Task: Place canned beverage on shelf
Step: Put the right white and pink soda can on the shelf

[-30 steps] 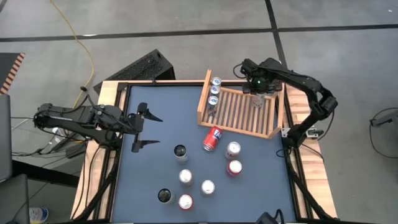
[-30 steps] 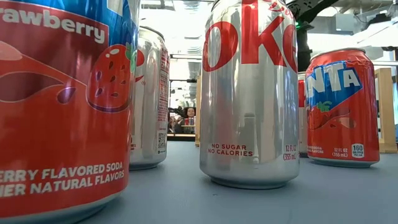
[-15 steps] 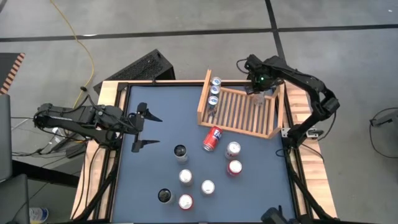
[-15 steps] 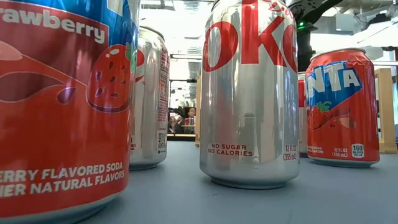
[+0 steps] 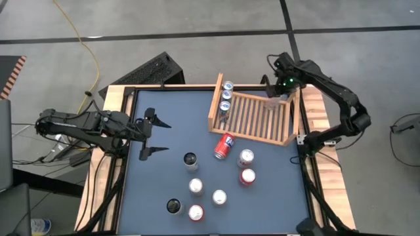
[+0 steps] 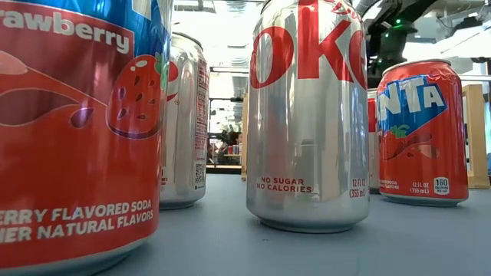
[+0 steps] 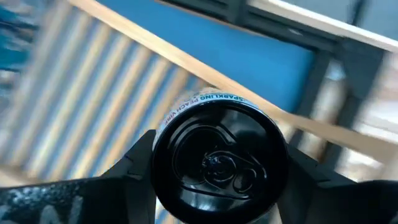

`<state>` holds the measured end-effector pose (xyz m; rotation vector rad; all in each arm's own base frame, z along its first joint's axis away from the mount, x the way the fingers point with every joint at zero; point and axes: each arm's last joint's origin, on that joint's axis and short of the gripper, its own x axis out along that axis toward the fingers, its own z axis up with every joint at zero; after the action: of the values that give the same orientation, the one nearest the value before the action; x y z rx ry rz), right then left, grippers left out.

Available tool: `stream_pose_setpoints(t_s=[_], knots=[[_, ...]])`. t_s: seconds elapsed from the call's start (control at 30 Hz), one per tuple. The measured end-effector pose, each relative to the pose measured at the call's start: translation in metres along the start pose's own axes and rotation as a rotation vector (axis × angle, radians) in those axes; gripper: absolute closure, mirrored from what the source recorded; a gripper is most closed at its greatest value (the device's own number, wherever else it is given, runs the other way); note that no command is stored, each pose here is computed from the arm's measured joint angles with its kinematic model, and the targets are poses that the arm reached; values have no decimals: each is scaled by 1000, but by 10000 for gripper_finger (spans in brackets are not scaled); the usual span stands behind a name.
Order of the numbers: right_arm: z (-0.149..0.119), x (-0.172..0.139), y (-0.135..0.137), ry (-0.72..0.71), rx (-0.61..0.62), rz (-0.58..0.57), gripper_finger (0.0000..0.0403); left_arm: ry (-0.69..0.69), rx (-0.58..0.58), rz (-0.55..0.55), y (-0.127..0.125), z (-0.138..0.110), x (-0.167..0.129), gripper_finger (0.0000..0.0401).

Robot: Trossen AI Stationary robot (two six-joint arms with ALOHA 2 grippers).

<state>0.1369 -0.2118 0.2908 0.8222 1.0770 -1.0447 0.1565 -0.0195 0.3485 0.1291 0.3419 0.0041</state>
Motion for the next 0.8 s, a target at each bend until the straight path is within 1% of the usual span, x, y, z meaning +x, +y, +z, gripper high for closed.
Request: stream_pose_setpoints(t_s=[0.23, 0.43, 0.53, 0.67, 0.8], knots=[[2, 15, 3, 86, -56, -5, 197, -1, -15, 0, 0, 0, 0, 21], [1, 12, 2, 69, -66, -13, 197, 1, -15, 0, 0, 0, 0, 21], [0, 10, 1, 70, -66, -29, 197, 0, -15, 1, 0, 0, 0, 21], [-1, 10, -1, 69, -69, -87, 194, 0, -16, 1, 0, 0, 0, 21], [-1, 14, -1, 62, -62, -86, 193, 0, -21, 1, 0, 0, 0, 21]])
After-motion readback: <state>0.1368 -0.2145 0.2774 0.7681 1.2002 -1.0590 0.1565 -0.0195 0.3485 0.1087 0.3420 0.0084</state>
